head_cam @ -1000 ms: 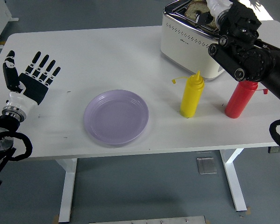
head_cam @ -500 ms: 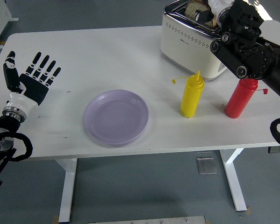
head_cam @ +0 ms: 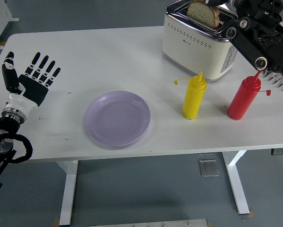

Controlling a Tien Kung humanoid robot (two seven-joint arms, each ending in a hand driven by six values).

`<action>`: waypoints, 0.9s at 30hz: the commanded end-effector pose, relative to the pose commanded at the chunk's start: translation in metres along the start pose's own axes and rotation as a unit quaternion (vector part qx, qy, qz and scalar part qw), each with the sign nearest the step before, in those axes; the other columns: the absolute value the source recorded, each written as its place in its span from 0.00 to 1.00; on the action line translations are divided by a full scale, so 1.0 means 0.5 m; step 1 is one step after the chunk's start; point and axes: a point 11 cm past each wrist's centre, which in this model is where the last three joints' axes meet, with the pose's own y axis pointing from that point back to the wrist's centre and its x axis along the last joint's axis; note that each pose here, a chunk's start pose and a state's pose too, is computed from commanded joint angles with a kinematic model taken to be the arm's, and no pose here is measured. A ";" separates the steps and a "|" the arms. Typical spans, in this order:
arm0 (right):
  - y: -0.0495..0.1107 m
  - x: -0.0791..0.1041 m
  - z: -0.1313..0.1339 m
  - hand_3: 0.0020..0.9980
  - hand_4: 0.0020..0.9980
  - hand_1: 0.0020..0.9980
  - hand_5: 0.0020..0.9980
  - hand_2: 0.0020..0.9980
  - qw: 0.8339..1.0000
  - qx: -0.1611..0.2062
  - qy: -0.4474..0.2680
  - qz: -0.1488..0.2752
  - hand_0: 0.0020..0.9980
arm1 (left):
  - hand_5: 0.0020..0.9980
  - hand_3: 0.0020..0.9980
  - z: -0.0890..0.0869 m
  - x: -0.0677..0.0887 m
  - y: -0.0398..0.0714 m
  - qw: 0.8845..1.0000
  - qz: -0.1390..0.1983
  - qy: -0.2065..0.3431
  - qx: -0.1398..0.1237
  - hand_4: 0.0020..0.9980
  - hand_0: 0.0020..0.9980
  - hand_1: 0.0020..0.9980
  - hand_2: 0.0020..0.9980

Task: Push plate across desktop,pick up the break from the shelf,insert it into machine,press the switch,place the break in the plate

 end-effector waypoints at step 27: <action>0.169 0.039 0.231 0.47 0.18 0.43 0.00 0.57 0.998 0.005 -0.033 0.045 0.32 | 1.00 0.62 0.008 -0.006 0.017 0.998 -0.006 0.060 -0.013 0.76 0.78 0.68 0.63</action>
